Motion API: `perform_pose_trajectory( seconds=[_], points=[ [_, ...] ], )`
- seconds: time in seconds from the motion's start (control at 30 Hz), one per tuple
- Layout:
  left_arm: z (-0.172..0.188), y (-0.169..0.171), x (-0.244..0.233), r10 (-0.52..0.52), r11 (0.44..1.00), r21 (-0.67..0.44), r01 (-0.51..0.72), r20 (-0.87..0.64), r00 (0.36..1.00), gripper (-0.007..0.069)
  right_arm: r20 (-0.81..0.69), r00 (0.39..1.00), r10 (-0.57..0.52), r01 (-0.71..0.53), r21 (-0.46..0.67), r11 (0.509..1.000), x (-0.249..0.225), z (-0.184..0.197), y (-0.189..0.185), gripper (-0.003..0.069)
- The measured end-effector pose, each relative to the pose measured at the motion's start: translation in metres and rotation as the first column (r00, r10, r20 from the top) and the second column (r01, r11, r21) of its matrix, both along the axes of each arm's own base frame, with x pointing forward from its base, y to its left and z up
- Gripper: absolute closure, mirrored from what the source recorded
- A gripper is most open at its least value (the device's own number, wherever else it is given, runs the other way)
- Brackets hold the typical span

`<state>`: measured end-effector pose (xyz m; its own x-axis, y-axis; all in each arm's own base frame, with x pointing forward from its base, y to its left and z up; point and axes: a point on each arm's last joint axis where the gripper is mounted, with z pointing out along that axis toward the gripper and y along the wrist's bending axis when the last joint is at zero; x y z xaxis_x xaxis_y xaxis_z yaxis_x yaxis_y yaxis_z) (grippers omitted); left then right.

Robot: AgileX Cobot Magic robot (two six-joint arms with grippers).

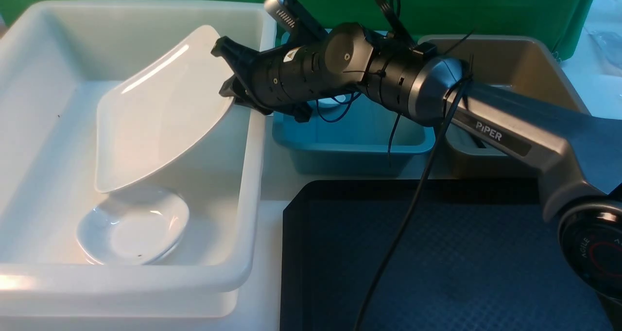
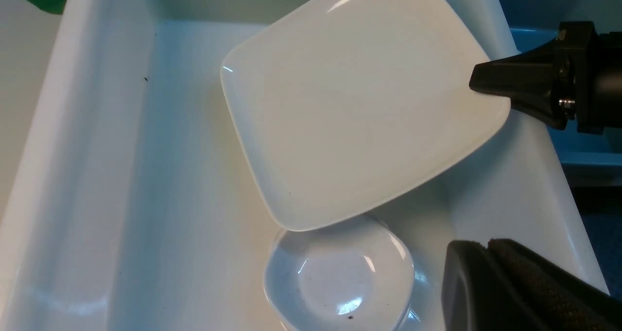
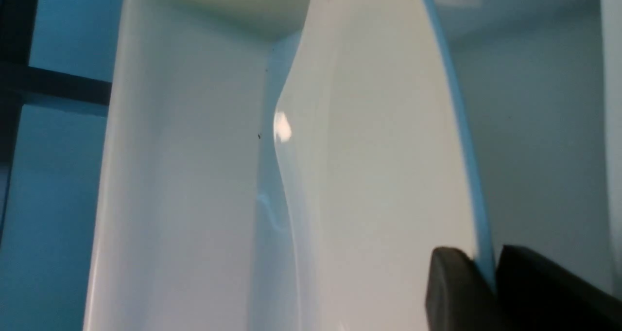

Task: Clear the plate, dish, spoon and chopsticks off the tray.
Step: Use the right arm to put the plate into the large storage box on the left

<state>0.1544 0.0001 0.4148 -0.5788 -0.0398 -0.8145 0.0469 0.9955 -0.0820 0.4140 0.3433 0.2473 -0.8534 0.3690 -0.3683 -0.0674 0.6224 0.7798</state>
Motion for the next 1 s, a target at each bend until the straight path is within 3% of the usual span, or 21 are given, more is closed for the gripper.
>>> perform_pose_trajectory(
  seconds=[0.43,0.67,1.0],
  points=[
    [-0.0001,0.0000,0.0000,0.000,1.000,0.000,0.000,-0.001,1.000,0.0609,-0.022,1.000,-0.017,0.017,0.021,1.000,0.0001,0.0003,0.0002,0.0475],
    [-0.0001,0.0000,0.0000,0.000,1.000,0.000,0.000,-0.001,1.000,0.0609,-0.046,0.998,-0.050,0.052,0.061,0.997,0.0010,0.0037,0.0002,0.0400],
    [-0.0001,0.0001,0.0000,0.000,1.000,0.001,0.000,-0.001,1.000,0.0609,-0.067,0.997,-0.044,0.049,0.075,0.996,-0.0009,0.0078,0.0006,0.0392]
  ],
)
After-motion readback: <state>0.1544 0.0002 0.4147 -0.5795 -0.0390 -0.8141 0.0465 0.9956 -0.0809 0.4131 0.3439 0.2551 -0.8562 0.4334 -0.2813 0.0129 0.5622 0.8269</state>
